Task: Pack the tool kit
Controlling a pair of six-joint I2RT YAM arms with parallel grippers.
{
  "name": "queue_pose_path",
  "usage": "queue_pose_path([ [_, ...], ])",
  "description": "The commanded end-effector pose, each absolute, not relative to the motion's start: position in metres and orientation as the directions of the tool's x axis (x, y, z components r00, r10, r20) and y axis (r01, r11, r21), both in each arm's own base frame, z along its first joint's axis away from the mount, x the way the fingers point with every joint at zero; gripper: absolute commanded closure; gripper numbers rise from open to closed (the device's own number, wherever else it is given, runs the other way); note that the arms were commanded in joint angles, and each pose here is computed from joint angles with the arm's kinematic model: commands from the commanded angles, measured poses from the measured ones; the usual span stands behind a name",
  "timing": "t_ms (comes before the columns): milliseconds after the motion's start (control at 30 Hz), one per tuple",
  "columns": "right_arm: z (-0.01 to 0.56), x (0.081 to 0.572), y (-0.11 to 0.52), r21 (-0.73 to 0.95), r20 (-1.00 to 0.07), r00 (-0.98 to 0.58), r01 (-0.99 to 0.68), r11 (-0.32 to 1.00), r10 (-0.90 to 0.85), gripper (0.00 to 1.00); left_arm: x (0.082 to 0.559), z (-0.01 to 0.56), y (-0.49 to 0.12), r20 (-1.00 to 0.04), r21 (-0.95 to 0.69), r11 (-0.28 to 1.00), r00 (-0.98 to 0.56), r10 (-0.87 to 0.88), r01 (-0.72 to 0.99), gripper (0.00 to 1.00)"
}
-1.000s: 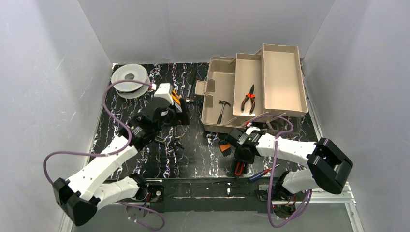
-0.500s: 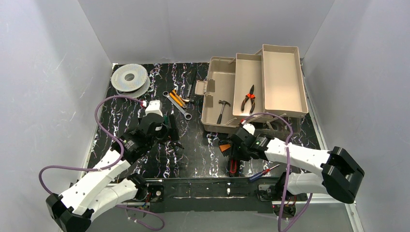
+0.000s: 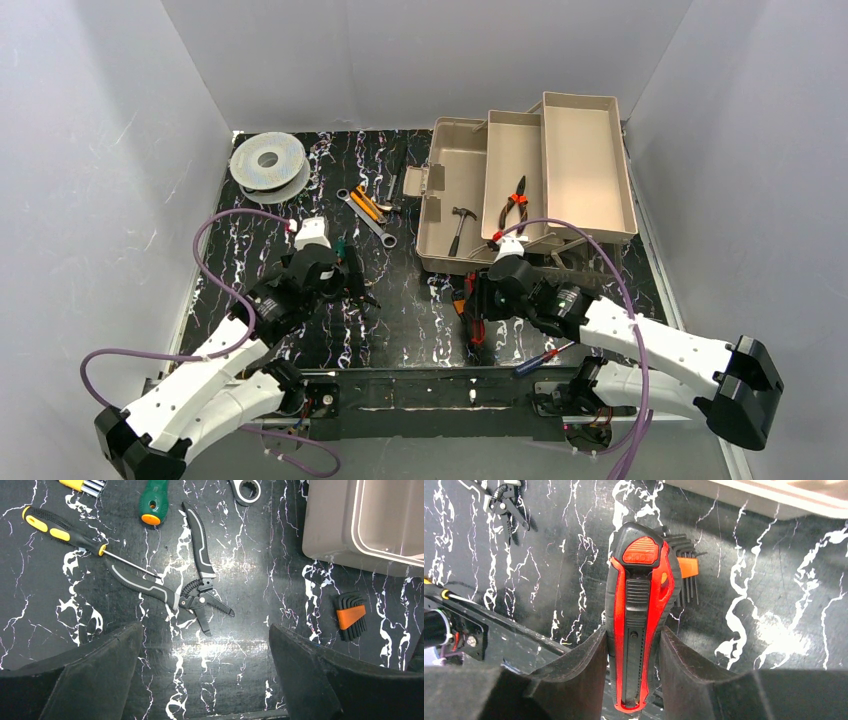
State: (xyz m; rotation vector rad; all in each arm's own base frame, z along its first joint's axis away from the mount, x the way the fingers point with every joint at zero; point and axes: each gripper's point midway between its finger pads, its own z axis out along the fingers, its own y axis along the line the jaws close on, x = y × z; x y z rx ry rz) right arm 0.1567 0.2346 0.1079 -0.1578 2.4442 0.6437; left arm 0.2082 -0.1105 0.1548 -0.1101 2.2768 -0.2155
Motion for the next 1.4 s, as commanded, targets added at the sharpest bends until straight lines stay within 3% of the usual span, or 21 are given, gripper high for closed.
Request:
queue_pose_path([
  [0,0.148,0.171,0.252,0.379,-0.7,-0.713,-0.419,0.825,-0.041,0.99,0.207,0.155,-0.099,-0.753,-0.193,0.979,-0.63,-0.188,-0.062,0.02],
  [200,0.201,0.172,0.27,0.401,-0.811,-0.585,-0.578,0.71,-0.019,0.99,0.207,0.158,-0.095,-0.762,-0.2,0.976,-0.614,-0.208,-0.082,0.02],
  [533,0.263,0.221,0.249,0.209,-0.897,-0.438,-0.542,0.814,-0.062,0.99,0.204,0.146,-0.1,-0.742,-0.234,0.968,-0.627,-0.235,-0.085,0.02],
  [767,0.29,0.267,0.23,0.245,-0.888,-0.46,-0.51,0.825,-0.02,0.99,0.203,0.143,-0.1,-0.735,-0.239,0.966,-0.632,-0.247,-0.099,0.02],
  [967,0.282,0.305,0.22,0.233,-0.82,-0.568,-0.437,0.869,-0.066,0.99,0.206,0.145,-0.097,-0.748,-0.234,0.967,-0.616,-0.248,-0.104,0.02],
  [1367,0.271,0.354,0.257,0.273,-0.754,-0.65,-0.441,0.855,-0.095,0.99,0.213,0.135,-0.095,-0.74,-0.188,0.971,-0.63,-0.237,-0.146,0.02],
])
